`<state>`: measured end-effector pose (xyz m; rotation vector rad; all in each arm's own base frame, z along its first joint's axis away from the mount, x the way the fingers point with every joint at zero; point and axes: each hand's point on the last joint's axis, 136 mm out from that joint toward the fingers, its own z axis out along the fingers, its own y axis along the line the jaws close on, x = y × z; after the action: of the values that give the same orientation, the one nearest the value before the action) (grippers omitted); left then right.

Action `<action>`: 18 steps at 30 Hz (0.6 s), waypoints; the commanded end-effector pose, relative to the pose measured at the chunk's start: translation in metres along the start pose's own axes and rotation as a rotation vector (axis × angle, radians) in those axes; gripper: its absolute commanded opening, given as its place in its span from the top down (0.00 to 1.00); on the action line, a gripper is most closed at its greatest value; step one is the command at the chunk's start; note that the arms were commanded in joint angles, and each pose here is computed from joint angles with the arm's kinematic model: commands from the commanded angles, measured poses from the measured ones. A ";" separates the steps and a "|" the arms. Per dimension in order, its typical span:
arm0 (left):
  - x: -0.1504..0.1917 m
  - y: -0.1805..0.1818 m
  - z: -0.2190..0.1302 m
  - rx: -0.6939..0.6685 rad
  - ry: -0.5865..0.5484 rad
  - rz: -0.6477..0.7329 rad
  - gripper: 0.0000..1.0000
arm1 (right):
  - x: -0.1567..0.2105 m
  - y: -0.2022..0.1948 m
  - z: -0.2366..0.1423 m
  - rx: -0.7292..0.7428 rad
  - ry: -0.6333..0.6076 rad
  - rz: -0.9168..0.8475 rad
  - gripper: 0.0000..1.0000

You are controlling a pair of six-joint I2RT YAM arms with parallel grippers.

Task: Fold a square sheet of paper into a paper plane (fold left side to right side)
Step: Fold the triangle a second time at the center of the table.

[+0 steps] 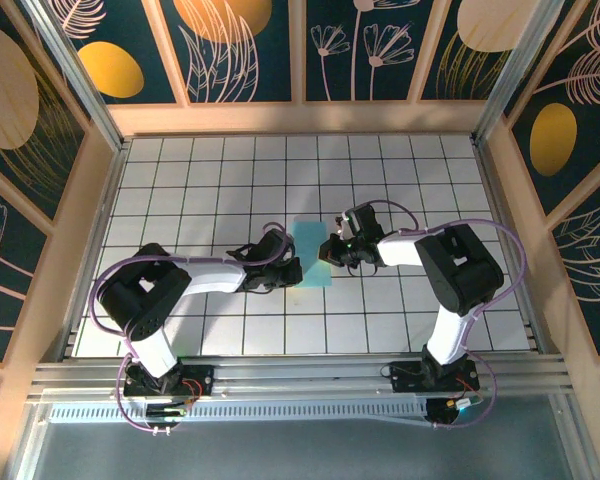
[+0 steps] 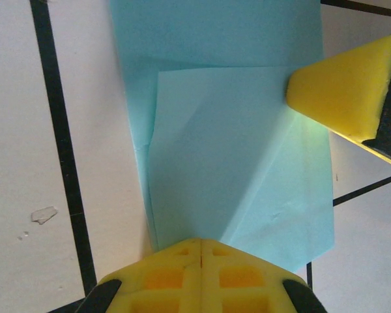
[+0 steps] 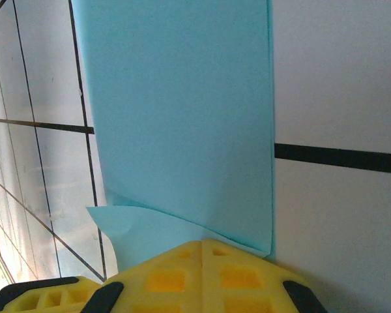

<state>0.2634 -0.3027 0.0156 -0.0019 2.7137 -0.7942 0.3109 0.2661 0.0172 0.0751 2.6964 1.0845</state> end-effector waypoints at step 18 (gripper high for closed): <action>-0.013 -0.023 0.023 0.048 0.051 0.043 1.00 | 0.023 -0.037 0.008 0.116 0.061 0.067 1.00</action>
<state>0.2767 -0.3340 0.0156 0.0722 2.7287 -0.8751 0.3108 0.2661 0.0171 0.0754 2.6966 1.0851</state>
